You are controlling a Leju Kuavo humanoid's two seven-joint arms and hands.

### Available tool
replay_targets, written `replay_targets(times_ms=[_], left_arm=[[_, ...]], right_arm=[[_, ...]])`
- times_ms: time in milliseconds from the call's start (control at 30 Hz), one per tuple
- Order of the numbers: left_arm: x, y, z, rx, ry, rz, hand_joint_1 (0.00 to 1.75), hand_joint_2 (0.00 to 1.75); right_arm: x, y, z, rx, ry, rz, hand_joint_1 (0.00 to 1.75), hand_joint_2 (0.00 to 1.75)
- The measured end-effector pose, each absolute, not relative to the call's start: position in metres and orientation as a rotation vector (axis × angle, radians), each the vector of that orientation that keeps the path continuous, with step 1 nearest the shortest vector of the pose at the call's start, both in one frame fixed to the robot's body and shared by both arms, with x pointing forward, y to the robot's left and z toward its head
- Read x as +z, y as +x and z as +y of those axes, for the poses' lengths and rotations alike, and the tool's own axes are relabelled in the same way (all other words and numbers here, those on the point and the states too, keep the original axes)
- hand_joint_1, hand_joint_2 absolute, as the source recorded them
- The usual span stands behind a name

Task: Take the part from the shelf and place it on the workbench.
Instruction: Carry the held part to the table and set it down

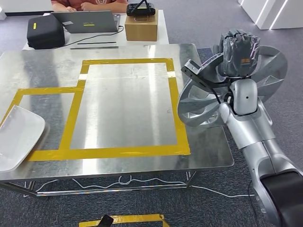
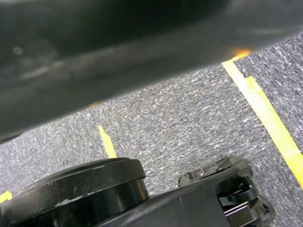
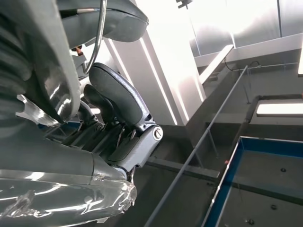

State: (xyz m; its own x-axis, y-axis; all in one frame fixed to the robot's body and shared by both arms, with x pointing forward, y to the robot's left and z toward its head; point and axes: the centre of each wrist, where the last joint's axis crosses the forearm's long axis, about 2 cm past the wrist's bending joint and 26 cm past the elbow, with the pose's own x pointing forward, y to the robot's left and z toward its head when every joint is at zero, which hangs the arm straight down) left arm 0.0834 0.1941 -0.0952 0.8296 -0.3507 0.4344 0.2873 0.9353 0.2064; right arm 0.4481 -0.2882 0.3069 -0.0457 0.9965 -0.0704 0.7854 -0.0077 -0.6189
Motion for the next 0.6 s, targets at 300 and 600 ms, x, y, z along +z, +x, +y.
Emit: replay_targets(times_ms=[300, 600], left_arm=[[-0.095, 0.084, 0.193, -0.351, 0.134, -0.482, 0.00, 0.00], [-0.095, 0.084, 0.193, -0.356, 0.135, -0.473, 0.00, 0.00]], right_arm=[[0.320, 0.454, -0.265, 0.739, -1.864, -1.918, 1.75, 1.75], [0.325, 0.458, -0.246, 0.767, -1.861, -1.946, 1.75, 1.75]])
